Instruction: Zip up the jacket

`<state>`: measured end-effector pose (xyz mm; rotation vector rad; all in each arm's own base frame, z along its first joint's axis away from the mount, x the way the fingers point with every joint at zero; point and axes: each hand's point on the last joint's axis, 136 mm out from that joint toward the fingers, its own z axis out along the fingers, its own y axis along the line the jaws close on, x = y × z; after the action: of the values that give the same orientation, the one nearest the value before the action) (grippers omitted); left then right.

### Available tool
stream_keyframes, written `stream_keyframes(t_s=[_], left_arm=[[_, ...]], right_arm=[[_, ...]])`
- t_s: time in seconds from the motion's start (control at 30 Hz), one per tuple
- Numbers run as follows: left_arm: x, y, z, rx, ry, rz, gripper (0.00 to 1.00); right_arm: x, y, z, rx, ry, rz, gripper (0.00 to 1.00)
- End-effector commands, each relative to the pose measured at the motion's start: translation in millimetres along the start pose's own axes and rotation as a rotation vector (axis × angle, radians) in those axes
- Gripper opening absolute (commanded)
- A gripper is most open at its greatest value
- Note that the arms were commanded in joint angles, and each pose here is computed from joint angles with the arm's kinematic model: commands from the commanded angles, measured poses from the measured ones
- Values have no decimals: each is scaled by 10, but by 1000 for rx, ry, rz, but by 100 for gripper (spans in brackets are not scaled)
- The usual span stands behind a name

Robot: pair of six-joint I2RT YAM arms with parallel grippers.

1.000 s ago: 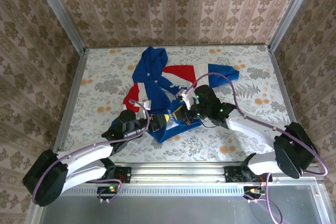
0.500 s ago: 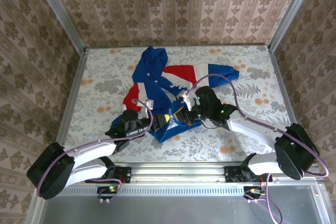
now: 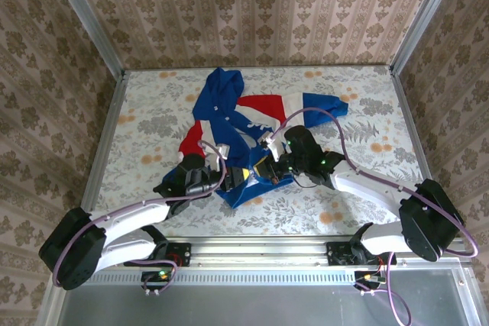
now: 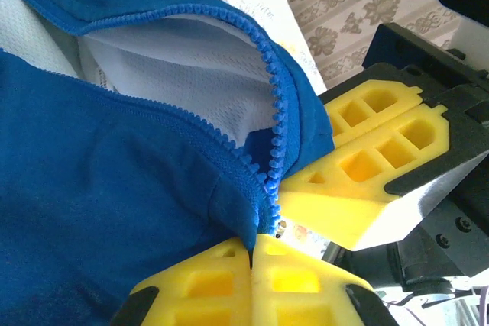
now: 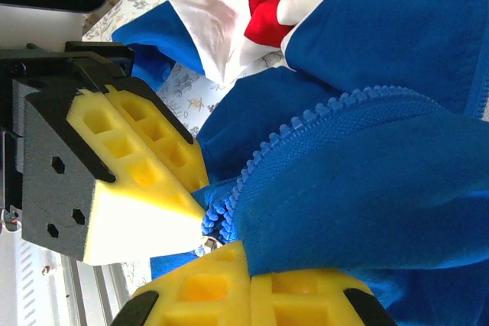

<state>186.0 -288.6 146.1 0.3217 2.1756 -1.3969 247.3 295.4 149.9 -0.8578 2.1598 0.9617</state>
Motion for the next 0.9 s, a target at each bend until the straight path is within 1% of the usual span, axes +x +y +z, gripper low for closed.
stream_keyframes(t_s=[0.0, 0.23, 0.33, 0.47, 0.6, 0.7, 0.77, 0.87], left_arm=[[190, 29, -1, -41, 98, 41, 0], [269, 139, 6, -98, 126, 42, 0], [279, 195, 18, -126, 141, 25, 0], [419, 407, 56, -166, 212, -63, 0], [524, 580, 104, -203, 261, -135, 0], [545, 620, 134, -214, 280, -151, 0], [545, 641, 145, -221, 290, -160, 0], [536, 677, 142, -231, 296, -175, 0]], right_arm=[[-134, 18, 10, -11, -35, 11, 0], [-115, 17, 97, -34, -39, 78, 0], [3, -114, 213, 11, -5, 142, 0], [143, -280, 324, 73, 31, 222, 0], [278, -359, 430, 88, 65, 270, 11], [318, -377, 455, 92, 74, 279, 19], [326, -388, 444, 101, 74, 276, 28], [305, -393, 398, 116, 72, 263, 37]])
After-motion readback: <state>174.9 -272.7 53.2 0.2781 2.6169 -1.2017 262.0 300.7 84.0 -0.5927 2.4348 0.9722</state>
